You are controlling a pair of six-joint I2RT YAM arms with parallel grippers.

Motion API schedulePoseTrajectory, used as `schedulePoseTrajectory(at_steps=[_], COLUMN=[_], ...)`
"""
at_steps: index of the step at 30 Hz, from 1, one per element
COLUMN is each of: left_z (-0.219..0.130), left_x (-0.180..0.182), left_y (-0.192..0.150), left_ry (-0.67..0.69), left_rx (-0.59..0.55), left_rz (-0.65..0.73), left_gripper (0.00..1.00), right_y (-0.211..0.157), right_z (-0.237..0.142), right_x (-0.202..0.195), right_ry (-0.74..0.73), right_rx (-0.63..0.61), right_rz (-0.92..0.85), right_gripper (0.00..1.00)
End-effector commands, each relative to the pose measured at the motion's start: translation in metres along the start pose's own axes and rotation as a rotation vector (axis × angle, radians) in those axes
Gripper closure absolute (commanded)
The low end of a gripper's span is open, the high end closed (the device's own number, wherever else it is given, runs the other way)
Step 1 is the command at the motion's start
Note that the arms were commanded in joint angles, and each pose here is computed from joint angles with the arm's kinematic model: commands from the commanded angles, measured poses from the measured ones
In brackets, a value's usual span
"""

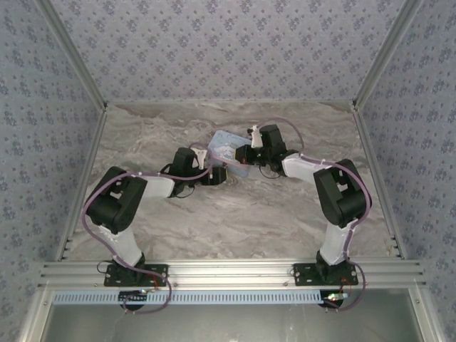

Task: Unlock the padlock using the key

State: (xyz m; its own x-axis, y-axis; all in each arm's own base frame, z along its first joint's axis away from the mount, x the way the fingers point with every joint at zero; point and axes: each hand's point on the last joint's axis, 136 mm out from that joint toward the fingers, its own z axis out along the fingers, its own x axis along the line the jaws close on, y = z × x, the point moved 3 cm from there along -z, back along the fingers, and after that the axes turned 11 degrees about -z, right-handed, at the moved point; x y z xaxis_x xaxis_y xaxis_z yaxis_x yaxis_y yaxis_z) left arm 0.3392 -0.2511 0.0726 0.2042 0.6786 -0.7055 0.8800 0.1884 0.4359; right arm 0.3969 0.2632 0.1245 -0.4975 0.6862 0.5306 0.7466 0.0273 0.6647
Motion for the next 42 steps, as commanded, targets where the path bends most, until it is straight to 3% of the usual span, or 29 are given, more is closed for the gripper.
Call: schedulePoseTrajectory(at_steps=[1,14,42], left_z=[0.003,0.020,0.049], left_x=[-0.011,-0.016,-0.019], left_y=[0.012,0.007,-0.010], left_ry=[-0.048,-0.080,-0.107], left_rx=[-0.028,-0.024,0.005], left_rz=[0.015,0.014,-0.006], left_gripper=[0.15,0.18,0.43], right_y=[-0.003,-0.047,-0.042], right_z=[0.004,0.002,0.004], right_x=[-0.010,-0.028,-0.019], right_ry=[-0.035,-0.094,-0.055], right_rx=[0.029,0.128,0.113], right_rz=[0.031,0.085,0.074], right_gripper=[0.96,0.96,0.96])
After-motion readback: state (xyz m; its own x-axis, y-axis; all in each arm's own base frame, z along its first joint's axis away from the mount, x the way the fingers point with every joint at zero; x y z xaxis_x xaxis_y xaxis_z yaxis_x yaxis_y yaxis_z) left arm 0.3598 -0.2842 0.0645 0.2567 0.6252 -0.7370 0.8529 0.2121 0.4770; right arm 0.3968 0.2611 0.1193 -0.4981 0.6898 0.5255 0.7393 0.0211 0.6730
